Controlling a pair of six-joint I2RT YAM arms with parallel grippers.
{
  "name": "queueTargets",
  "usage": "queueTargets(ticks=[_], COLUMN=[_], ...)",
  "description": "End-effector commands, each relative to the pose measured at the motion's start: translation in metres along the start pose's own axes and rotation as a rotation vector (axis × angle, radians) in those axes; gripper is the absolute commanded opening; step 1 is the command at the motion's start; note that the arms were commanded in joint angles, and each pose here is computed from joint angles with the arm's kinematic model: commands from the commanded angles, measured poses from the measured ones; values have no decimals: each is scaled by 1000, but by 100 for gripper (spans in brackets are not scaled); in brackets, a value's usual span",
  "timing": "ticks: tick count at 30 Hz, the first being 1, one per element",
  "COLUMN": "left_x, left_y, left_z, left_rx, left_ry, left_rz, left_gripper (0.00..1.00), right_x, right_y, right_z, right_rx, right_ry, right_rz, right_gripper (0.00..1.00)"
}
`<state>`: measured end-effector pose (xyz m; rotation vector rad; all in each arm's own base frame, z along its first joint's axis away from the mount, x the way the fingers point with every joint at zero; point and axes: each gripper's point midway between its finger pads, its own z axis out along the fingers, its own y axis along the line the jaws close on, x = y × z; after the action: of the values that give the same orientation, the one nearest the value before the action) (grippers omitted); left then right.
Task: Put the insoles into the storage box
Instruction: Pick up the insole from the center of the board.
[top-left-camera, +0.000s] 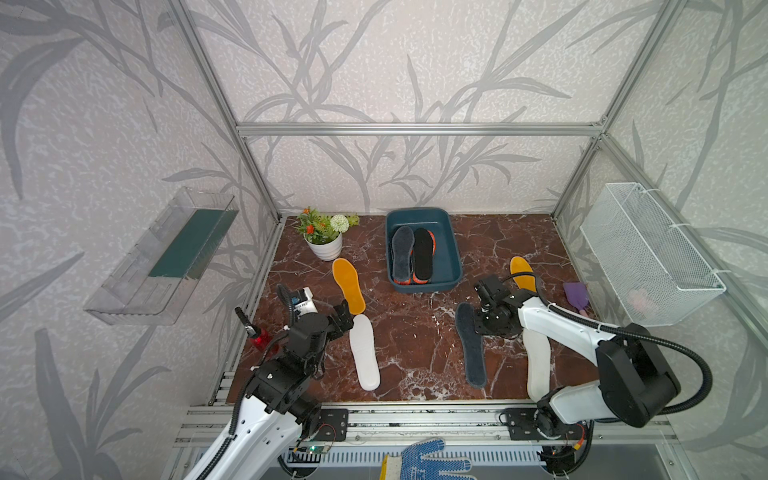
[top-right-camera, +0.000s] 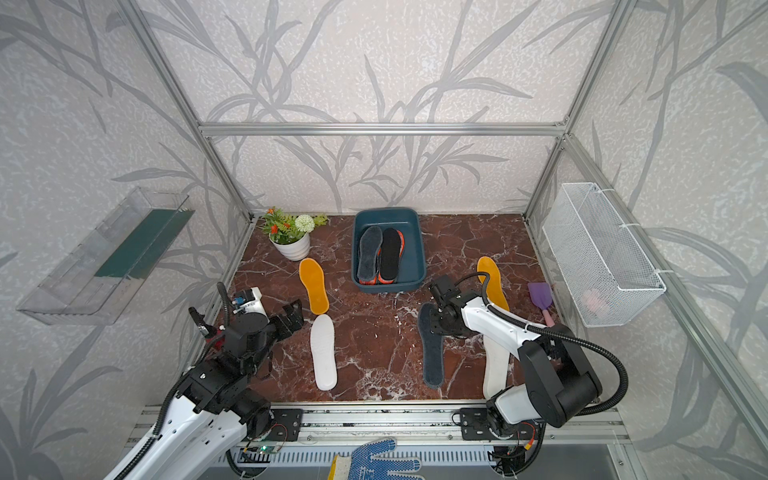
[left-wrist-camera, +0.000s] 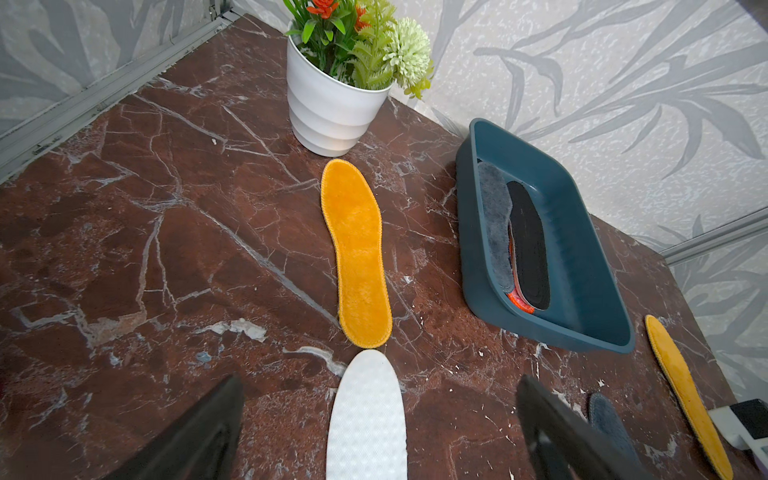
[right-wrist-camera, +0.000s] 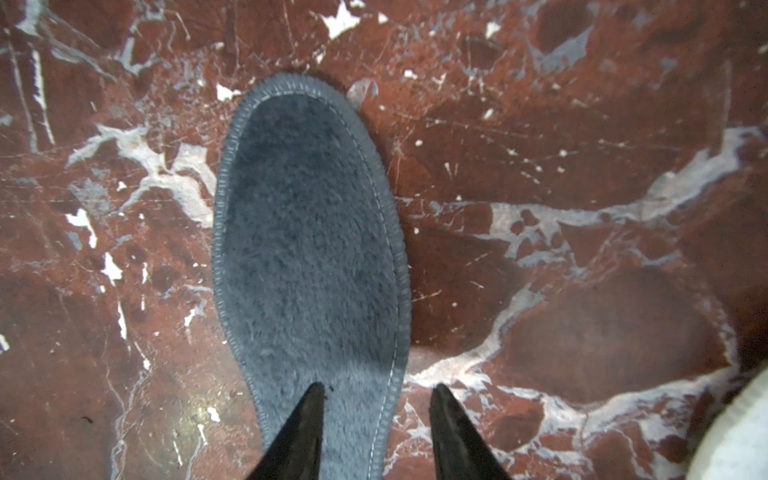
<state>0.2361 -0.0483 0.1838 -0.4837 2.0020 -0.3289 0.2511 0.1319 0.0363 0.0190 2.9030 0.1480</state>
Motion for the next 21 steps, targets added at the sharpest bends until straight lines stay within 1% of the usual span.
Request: queueTargets(ticks=[1,6,11,18,21], left_x=[-5,-5,-6,-6,-7], left_y=[-1,-1,-3,-3,-4], left_z=[0,-1,0,-1,-1], left_rx=[-1,1,3,5,6], left_ry=[-17,-17,-16,-13,-13], left_rz=[-24,-23,-24,-27,-29], left_gripper=[99,99,99,99,99], right_x=[-3,0,2,9,10], right_y=[3,1,1,0,1], right_z=[3,12,19,30,34], right_rx=[2,14,15,16,11], right_ry=[-1,16,25,52,61], right_rz=[15,24,32,49,54], right_gripper=[43,41,36,23,16])
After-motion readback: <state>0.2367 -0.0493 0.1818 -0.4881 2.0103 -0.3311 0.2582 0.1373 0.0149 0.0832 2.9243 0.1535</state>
